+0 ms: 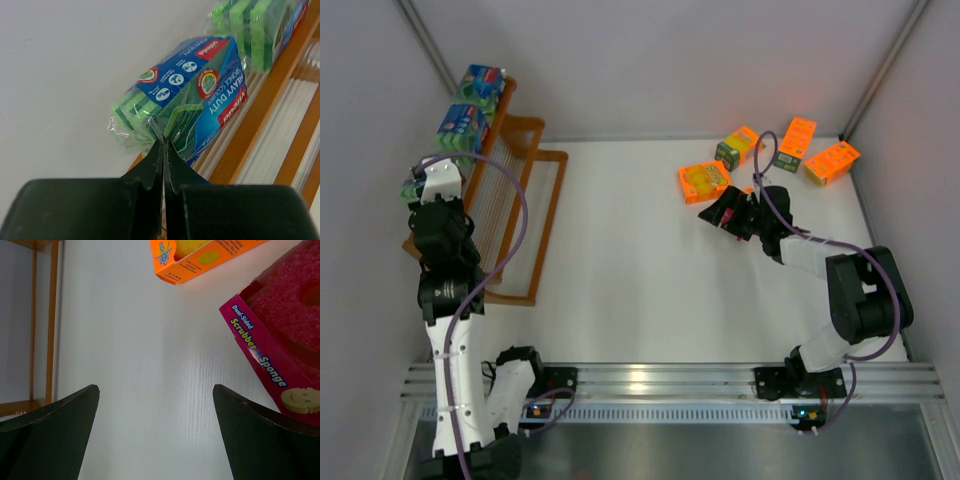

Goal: Place and organize the cleaning sponges onto the shelf

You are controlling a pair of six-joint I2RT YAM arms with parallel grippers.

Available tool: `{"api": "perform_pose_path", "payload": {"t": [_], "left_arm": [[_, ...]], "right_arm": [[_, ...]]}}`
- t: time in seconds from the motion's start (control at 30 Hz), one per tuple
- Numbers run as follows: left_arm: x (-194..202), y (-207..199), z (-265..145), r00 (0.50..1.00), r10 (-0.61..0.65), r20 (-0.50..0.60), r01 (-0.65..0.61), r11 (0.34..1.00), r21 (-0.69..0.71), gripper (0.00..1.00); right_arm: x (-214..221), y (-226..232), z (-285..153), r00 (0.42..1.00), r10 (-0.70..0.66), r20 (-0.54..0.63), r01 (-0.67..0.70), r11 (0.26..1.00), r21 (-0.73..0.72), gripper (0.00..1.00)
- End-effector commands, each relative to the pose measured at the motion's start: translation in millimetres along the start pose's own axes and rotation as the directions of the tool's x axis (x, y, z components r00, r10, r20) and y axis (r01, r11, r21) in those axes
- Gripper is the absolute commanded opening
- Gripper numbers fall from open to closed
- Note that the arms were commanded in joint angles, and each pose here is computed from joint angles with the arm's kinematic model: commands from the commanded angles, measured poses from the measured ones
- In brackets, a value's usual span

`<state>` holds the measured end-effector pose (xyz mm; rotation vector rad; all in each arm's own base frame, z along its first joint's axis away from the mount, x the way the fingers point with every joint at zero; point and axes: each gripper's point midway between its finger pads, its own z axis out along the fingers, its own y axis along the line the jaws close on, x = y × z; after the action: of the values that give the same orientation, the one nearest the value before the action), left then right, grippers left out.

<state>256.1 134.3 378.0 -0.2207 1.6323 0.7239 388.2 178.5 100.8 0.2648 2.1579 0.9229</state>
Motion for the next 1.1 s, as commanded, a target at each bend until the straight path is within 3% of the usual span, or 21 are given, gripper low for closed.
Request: {"api": "perform_pose_path", "payload": {"t": [0.0,0.2,0.33,0.53,0.7,0.8,0.93,1.07], "left_arm": [[23,-15,3,0.998,0.025,-0.056,-0.022,0.998,0.062,0.00],[17,-2,-8,0.999,0.002,-0.033,-0.002,1.000,0.010,0.00],[8,7,-10,1.000,-0.017,-0.024,0.017,0.999,-0.028,0.13],[-15,20,-17,0.999,-0.040,0.014,0.041,0.998,-0.049,0.48],[-37,29,-27,0.996,-0.069,0.053,0.071,0.996,-0.048,0.85],[-62,43,-38,0.991,-0.094,0.097,0.100,0.993,-0.061,0.97],[-99,57,-47,0.979,-0.150,0.137,0.159,0.985,-0.062,0.98],[-124,16,-36,0.963,-0.246,0.112,0.226,0.960,0.164,0.98]], "right_arm": [[-19,5,1,0.998,-0.027,0.051,0.028,0.999,-0.020,0.99],[-18,3,-1,0.998,-0.036,0.050,0.037,0.999,-0.016,0.99],[-16,4,0,0.998,-0.038,0.044,0.039,0.999,-0.021,1.00],[-15,4,-3,0.998,-0.042,0.045,0.043,0.999,-0.026,1.00],[-14,5,-4,0.998,-0.045,0.043,0.047,0.998,-0.030,1.00],[-15,10,-5,0.997,-0.057,0.045,0.059,0.997,-0.046,1.00],[-19,15,-7,0.996,-0.068,0.052,0.071,0.995,-0.063,0.99],[-24,20,-8,0.995,-0.077,0.063,0.082,0.994,-0.074,1.00]]}}
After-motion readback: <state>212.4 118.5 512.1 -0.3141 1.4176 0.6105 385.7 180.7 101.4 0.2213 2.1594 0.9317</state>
